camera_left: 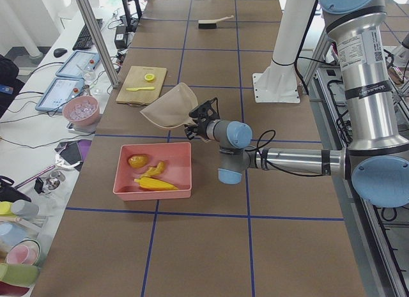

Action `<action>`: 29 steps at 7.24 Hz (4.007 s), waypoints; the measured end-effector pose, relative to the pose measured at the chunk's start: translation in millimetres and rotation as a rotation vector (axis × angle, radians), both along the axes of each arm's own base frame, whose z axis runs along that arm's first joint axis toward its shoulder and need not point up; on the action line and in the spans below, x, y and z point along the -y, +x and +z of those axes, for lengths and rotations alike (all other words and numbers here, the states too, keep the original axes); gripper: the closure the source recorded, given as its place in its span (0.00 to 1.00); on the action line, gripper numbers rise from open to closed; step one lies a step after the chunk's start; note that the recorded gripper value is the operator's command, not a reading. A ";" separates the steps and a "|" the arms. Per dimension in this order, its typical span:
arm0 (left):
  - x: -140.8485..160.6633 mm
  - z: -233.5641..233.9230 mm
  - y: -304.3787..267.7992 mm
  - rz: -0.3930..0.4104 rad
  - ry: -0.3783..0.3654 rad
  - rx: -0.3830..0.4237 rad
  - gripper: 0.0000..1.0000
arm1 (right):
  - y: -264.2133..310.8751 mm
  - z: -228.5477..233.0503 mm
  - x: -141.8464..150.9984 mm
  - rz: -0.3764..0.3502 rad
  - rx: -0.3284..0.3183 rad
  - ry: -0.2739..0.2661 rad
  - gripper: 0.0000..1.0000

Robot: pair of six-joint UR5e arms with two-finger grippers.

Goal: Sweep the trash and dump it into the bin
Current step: 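Tilt the dustpan over the pink bin with the left gripper to dump items, then lower the empty dustpan back onto the table with the left gripper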

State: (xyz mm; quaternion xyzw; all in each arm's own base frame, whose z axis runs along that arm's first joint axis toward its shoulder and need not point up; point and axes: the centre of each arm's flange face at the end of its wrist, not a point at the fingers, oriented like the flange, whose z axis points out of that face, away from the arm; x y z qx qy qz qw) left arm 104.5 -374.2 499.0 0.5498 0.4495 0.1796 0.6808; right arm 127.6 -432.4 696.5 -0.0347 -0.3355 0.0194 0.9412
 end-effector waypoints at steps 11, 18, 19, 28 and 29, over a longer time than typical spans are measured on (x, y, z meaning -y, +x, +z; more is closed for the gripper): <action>16.8 -67.0 245.5 0.439 0.278 0.327 1.00 | -1.5 6.8 1.4 0.004 0.019 0.035 0.00; 109.3 -156.0 313.8 0.574 0.361 0.460 1.00 | -1.6 8.6 0.5 0.006 0.023 0.032 0.00; 109.1 -158.5 320.7 0.582 0.360 0.459 1.00 | -1.6 9.2 0.3 0.006 0.022 0.031 0.00; 97.4 -154.2 336.1 0.600 0.335 0.456 0.39 | -1.7 9.6 0.2 0.006 0.024 0.030 0.00; 96.3 -152.6 337.5 0.602 0.333 0.458 0.26 | -1.7 9.4 0.3 0.006 0.024 0.030 0.00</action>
